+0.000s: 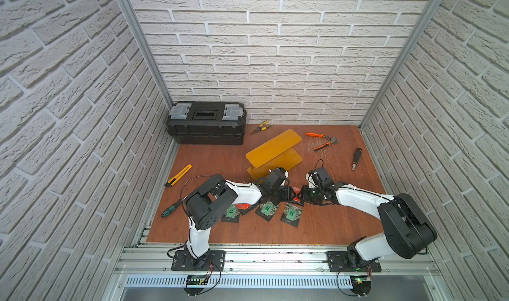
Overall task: Place the tea bags on the shelf by color
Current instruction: Pick up the tea bag from the center of the board.
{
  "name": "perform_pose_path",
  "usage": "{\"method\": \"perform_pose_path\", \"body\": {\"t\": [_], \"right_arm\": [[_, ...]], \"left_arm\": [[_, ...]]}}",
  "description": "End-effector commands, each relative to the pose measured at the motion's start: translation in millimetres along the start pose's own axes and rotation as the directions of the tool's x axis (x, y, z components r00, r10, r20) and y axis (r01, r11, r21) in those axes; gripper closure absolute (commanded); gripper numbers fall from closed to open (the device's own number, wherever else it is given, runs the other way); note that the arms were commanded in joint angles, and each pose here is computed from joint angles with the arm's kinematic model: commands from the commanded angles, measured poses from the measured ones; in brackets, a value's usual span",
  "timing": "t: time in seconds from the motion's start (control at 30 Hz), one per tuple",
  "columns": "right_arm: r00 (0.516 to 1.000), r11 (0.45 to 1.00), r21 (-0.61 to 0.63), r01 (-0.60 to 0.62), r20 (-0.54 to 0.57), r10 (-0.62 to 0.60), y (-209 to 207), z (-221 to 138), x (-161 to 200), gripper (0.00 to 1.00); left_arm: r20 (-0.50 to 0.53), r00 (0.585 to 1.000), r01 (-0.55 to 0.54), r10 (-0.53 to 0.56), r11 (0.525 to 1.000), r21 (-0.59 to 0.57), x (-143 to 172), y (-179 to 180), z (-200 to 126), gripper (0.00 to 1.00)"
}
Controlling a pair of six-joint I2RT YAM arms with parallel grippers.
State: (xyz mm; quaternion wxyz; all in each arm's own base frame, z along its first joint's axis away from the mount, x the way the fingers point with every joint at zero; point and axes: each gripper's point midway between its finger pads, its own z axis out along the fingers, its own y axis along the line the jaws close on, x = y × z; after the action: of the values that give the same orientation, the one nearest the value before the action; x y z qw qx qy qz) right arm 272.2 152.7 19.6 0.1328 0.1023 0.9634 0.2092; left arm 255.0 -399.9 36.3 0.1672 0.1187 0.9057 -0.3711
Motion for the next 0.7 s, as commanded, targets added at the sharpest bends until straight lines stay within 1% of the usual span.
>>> {"method": "perform_pose_path", "body": {"t": [0.0,0.17,0.5,0.67], "right_arm": [[0.999,0.999,0.037,-0.008,-0.036,0.009,-14.5,4.9,12.9,0.64],[0.999,0.999,0.035,-0.008,-0.036,0.010,-14.5,4.3,12.7,0.65],[0.999,0.999,0.034,-0.008,-0.034,0.009,-15.5,3.7,12.1,0.65],[1.000,1.000,0.031,-0.004,-0.031,0.005,-14.9,2.4,11.4,0.64]], "left_arm": [[-0.022,1.000,0.016,-0.016,1.000,0.003,4.8,1.0,8.0,0.54],[-0.017,1.000,0.018,-0.018,1.000,0.020,3.1,-2.6,8.3,0.56],[0.036,0.999,0.007,-0.009,0.997,0.075,-6.7,-15.0,1.4,0.68],[0.046,0.999,0.003,-0.007,0.997,0.081,-9.2,-16.5,0.0,0.73]]}}
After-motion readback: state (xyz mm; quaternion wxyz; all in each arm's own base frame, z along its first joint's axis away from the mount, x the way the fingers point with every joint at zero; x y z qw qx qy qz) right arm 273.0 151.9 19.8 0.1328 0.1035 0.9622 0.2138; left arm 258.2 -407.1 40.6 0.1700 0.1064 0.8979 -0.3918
